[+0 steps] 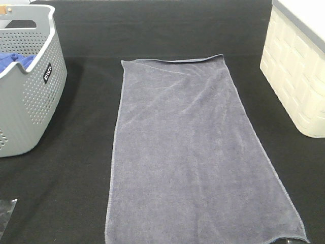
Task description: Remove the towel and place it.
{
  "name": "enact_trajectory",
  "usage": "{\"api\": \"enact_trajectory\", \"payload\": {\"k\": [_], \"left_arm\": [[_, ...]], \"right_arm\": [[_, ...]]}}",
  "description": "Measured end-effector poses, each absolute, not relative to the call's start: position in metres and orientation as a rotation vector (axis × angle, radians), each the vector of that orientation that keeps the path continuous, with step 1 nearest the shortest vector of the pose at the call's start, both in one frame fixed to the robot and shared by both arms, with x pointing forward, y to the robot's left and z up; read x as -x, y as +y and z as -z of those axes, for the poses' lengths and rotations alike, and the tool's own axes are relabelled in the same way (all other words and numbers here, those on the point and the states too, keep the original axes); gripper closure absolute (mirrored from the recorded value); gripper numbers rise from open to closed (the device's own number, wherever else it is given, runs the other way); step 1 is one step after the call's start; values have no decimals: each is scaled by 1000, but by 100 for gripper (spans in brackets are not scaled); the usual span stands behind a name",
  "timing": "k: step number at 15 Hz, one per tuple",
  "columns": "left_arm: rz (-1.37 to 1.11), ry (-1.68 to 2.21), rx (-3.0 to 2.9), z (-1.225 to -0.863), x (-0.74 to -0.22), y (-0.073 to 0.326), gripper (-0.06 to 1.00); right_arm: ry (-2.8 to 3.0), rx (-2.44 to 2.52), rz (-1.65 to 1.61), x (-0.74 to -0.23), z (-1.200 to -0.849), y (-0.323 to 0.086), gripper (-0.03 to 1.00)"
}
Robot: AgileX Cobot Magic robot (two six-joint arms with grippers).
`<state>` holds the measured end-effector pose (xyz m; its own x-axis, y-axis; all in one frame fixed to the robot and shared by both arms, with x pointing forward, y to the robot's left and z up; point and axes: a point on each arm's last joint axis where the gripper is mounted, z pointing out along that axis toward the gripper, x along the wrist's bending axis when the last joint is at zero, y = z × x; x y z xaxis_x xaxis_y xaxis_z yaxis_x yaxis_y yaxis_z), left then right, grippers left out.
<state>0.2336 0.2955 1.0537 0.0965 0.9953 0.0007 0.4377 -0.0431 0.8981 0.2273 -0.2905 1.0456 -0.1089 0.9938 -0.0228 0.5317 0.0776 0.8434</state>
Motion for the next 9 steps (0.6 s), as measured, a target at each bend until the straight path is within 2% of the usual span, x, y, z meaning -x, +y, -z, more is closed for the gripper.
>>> {"api": "enact_trajectory", "payload": {"k": [9], "left_arm": [[-904, 1448, -1596, -1054, -234, 296, 34]], "right_arm": [[1718, -1521, -920, -227, -1046, -291, 19]]}}
